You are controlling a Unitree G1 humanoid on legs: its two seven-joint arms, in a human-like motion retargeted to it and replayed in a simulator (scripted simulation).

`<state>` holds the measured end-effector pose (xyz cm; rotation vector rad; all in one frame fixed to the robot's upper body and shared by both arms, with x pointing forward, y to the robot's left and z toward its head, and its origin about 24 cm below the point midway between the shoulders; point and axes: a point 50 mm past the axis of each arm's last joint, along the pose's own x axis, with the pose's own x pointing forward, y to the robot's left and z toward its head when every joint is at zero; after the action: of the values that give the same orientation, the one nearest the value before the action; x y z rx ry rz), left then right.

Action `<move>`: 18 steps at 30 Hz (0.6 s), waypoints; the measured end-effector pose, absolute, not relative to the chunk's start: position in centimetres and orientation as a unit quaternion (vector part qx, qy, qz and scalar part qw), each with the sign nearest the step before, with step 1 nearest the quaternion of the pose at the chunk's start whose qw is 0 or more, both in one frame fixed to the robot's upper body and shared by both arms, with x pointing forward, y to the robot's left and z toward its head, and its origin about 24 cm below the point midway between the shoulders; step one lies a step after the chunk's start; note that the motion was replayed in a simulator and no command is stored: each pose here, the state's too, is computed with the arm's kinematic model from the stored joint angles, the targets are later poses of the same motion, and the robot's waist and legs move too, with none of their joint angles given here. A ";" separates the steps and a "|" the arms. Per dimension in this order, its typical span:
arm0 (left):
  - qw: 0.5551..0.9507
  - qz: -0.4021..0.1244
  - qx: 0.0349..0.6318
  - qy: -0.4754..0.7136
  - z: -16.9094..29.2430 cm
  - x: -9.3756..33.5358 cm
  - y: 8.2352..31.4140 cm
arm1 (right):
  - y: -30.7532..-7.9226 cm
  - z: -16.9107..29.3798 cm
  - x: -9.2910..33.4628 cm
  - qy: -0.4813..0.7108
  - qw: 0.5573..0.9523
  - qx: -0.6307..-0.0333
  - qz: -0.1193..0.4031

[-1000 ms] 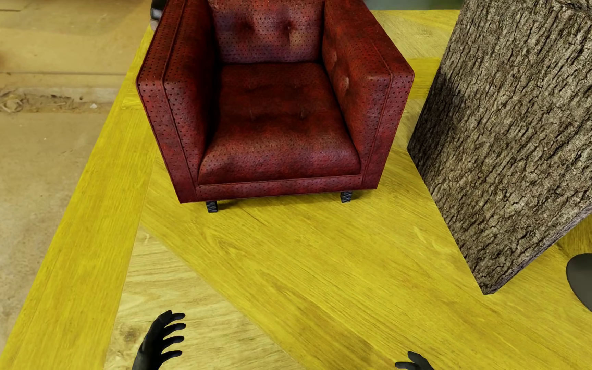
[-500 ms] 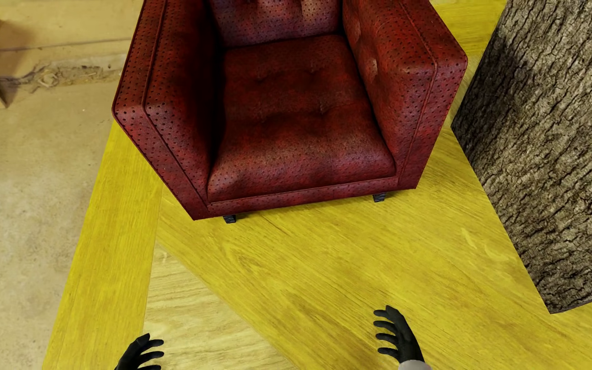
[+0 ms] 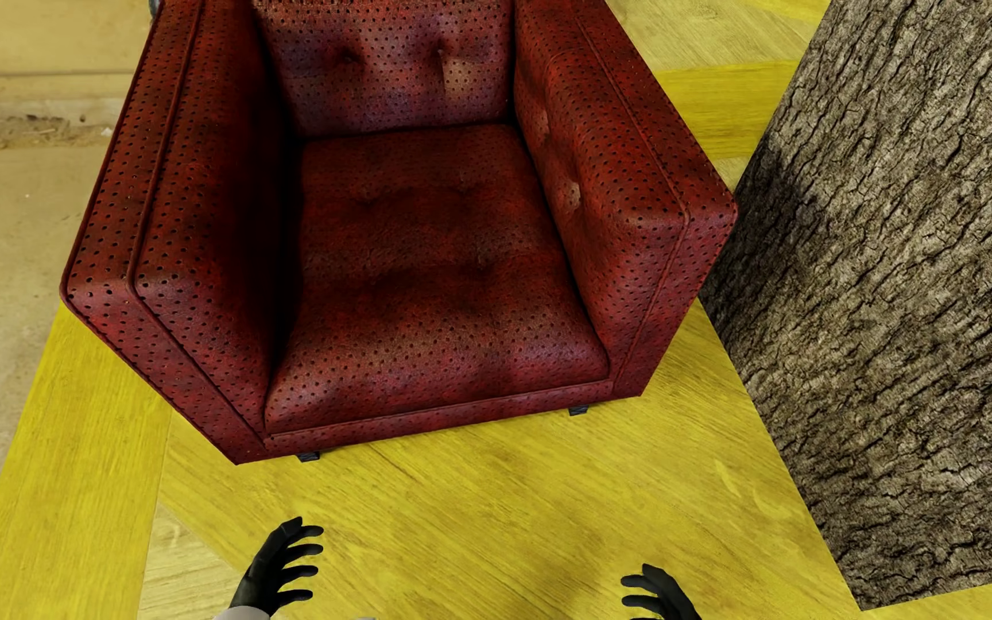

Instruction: Move towards the armchair

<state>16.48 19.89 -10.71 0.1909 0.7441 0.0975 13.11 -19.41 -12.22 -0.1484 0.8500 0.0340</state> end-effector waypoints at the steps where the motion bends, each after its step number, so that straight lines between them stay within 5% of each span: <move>1: 0.925 0.058 0.086 0.367 -10.7 16.6 20.5 | -19.6 -12.5 12.6 0.426 0.901 -0.079 0.010; 7: 0.925 0.057 0.072 0.369 -10.7 15.0 22.4 | -19.7 -12.2 13.9 0.405 0.912 -0.063 -0.029; 12: 0.930 0.043 0.043 0.364 -10.8 16.2 20.0 | -21.2 -12.8 11.9 0.436 0.896 -0.068 -0.049; 18: 0.923 0.009 0.063 0.380 -11.2 15.2 20.3 | -19.1 -12.4 13.1 0.410 0.910 -0.056 -0.031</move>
<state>15.20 20.33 -11.17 0.1293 0.7799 0.0194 13.14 -19.12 -12.39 -0.1148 0.8455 -0.0645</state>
